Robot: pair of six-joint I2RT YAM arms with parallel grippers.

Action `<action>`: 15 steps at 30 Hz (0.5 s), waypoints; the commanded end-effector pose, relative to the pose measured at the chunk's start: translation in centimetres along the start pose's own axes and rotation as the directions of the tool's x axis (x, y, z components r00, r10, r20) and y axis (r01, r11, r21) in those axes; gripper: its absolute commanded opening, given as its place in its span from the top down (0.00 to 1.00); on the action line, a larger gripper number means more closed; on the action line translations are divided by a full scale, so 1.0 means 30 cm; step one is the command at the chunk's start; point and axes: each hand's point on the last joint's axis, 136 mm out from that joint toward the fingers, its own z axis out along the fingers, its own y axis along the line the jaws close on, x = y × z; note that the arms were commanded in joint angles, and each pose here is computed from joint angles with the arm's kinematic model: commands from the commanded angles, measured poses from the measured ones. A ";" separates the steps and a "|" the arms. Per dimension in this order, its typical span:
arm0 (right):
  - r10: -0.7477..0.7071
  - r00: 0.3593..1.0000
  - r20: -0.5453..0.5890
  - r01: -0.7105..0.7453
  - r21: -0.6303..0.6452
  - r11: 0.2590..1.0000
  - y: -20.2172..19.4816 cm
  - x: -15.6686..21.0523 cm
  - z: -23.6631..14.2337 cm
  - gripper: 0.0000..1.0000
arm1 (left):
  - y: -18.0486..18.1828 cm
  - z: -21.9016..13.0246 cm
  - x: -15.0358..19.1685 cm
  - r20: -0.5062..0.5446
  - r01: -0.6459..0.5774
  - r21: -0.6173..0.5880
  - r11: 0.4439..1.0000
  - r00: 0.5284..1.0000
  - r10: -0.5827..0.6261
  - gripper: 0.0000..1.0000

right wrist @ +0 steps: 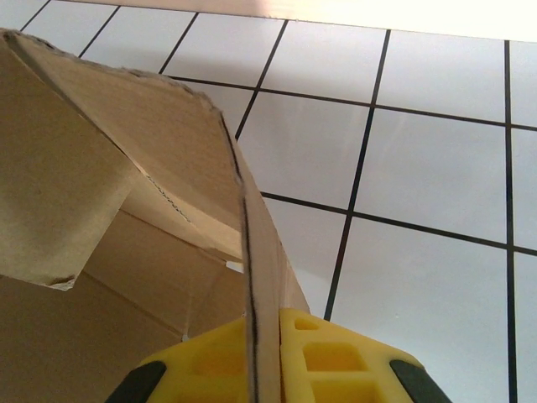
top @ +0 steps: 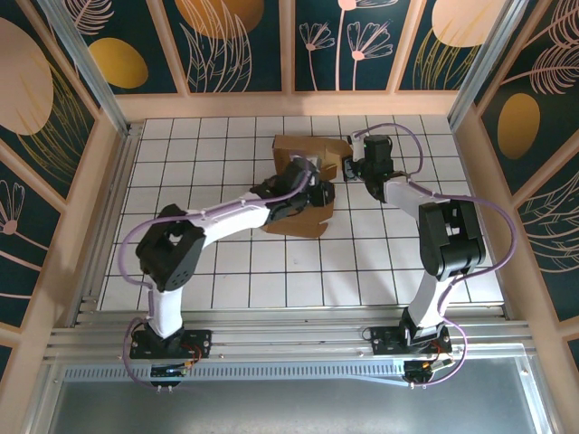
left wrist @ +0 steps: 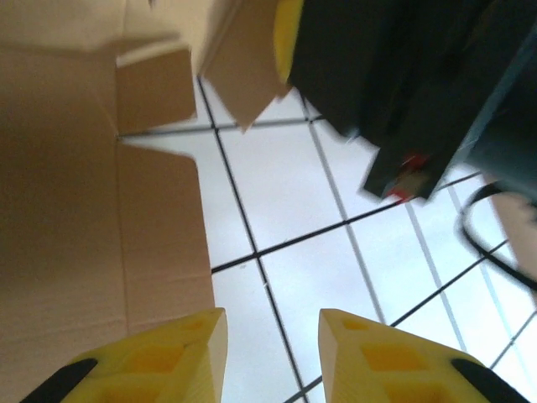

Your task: Fold the paper box

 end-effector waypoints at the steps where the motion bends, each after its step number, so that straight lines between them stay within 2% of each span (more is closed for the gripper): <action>1: 0.006 0.999 0.040 -0.006 0.000 1.000 0.002 -0.043 0.007 0.90 | 0.069 0.090 -0.012 0.050 0.043 -0.060 0.997 0.998 -0.040 0.67; 5: 0.005 0.999 0.037 -0.005 0.002 1.000 0.000 -0.040 0.003 0.90 | 0.141 0.160 0.001 0.057 0.007 -0.149 0.989 0.998 0.002 0.66; 12: 0.024 0.999 0.033 -0.023 -0.011 1.000 0.008 -0.034 -0.001 0.89 | 0.215 0.227 0.069 0.008 0.018 -0.197 0.980 1.000 -0.017 0.66; 15: 0.074 0.997 0.007 -0.074 -0.030 0.997 0.016 -0.029 0.003 0.89 | 0.245 0.233 0.102 -0.006 0.030 -0.216 0.976 0.999 -0.031 0.66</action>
